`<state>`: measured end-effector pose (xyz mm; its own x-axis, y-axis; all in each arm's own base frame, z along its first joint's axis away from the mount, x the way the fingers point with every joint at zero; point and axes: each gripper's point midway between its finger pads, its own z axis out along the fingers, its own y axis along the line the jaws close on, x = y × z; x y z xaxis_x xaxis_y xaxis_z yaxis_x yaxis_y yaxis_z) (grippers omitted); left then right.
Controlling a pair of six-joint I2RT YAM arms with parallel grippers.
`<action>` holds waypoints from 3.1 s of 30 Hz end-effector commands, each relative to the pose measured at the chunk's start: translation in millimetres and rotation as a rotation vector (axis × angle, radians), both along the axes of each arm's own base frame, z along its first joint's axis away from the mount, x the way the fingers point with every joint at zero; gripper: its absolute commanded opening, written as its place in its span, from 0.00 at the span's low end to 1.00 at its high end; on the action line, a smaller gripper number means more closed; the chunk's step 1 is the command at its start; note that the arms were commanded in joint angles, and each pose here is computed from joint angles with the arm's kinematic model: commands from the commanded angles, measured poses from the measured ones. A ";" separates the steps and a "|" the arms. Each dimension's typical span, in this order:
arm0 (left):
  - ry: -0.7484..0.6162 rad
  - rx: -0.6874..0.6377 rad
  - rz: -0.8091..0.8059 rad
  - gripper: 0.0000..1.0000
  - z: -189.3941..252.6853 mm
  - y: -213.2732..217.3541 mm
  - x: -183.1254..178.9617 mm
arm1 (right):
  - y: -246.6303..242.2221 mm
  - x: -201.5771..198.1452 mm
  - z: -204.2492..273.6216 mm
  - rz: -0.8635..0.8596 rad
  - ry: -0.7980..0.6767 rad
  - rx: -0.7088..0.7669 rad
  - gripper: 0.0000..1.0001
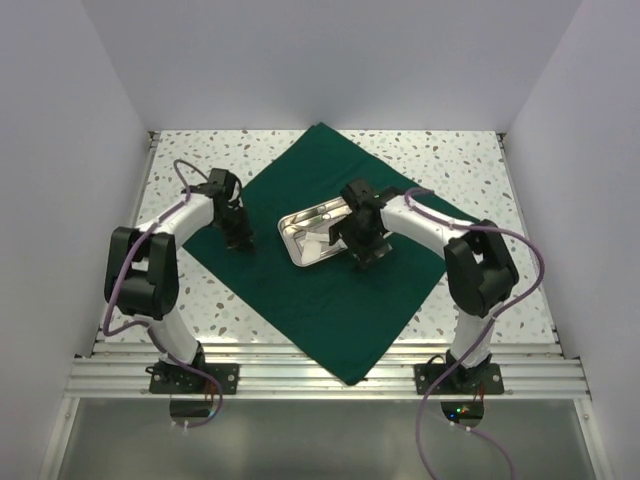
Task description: Prepare the surgical pack
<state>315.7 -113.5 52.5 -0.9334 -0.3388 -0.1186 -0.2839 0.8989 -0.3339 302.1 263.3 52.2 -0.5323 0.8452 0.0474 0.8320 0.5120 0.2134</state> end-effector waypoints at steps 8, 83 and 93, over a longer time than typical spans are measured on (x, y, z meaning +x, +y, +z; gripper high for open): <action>-0.018 -0.029 -0.039 0.00 1.1 -32.2 36.4 | -78.1 66.4 100.7 0.529 -0.374 -0.183 0.80; 0.010 -0.017 -0.282 0.00 0.2 -133.5 18.0 | -73.3 47.6 28.4 0.790 -0.189 0.203 0.00; 0.020 -0.024 -0.300 0.00 -0.4 -136.1 -6.3 | -83.1 24.9 14.4 0.798 -0.142 0.187 0.00</action>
<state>311.7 -212.6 29.8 -0.9958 -0.0777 -0.0491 -0.0657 0.9752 -0.2114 331.3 149.4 38.4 -0.9736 0.2231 0.0473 0.2267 0.9247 0.3059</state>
